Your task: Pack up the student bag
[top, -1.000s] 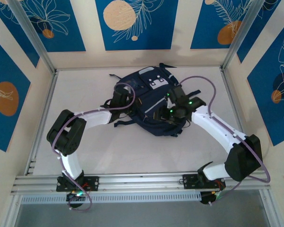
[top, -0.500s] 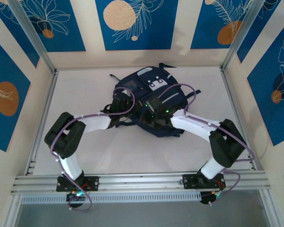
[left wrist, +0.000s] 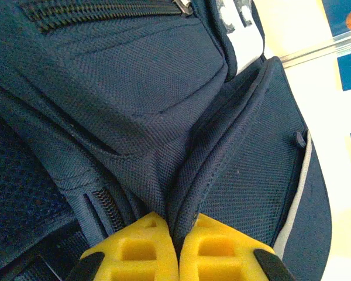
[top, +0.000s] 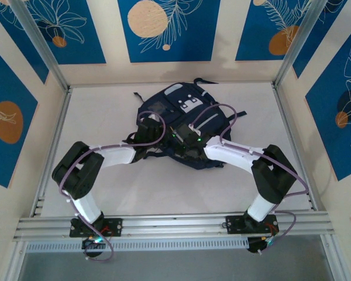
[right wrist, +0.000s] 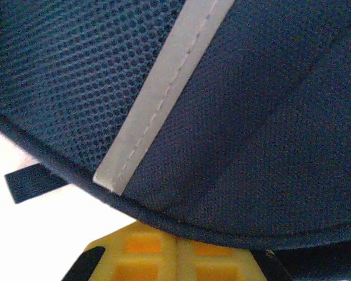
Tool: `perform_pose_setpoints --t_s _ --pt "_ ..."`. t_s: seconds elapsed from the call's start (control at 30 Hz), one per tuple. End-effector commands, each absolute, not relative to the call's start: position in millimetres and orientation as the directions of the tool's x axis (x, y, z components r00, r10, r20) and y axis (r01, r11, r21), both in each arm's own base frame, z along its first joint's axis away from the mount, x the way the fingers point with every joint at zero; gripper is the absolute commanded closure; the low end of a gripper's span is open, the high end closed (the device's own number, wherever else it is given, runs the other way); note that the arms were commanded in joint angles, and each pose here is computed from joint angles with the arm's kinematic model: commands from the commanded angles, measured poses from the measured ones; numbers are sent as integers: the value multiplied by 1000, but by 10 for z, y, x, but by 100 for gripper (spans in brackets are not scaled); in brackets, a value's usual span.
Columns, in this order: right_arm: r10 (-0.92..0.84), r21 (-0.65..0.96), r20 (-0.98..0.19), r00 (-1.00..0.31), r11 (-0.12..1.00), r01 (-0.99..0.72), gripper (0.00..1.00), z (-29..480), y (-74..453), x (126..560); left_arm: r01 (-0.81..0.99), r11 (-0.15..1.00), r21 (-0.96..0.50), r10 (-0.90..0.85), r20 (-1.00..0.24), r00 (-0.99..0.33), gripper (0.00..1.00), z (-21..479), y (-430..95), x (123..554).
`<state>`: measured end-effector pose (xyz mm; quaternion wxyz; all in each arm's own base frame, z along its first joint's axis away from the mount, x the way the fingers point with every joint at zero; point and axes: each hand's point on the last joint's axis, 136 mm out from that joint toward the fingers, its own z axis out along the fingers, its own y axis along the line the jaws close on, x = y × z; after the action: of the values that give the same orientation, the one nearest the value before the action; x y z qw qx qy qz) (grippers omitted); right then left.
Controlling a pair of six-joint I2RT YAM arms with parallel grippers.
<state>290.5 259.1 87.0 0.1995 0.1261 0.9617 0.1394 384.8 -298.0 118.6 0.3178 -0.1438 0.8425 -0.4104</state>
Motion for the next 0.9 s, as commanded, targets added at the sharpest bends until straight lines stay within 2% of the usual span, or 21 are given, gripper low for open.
perform_pose_setpoints --t_s 0.0,0.13,0.3,0.43,0.53,0.67,0.73,0.87 --pt "234 252 -388 -891 957 142 100 981 2248 2877 107 582 -807 -546 -484 -683 100 1692 -2891 3986" --pt "167 276 -280 -945 957 88 100 985 2076 2647 98 609 -787 -543 -504 -672 100 1688 -2777 4064" --pt "142 401 -200 -969 915 52 100 1106 1947 2568 120 626 -771 -513 -523 -681 100 1729 -2794 4081" --pt "109 413 -189 -976 910 22 100 1108 1823 2658 129 619 -775 -492 -511 -705 100 1693 -2858 4075" --pt "51 437 -237 -970 898 -59 100 1163 1950 2700 128 606 -785 -487 -493 -721 100 1670 -2897 4056" --pt "11 435 -327 -945 890 -140 70 1291 2226 2712 127 604 -787 -486 -490 -723 100 1685 -2909 4018" --pt "7 446 -350 -937 881 -160 64 1295 2353 2715 128 604 -787 -487 -491 -722 100 1684 -2914 3998" --pt "20 468 -364 -931 868 -164 62 1205 2532 2772 128 591 -796 -491 -481 -726 100 1693 -2929 3967"
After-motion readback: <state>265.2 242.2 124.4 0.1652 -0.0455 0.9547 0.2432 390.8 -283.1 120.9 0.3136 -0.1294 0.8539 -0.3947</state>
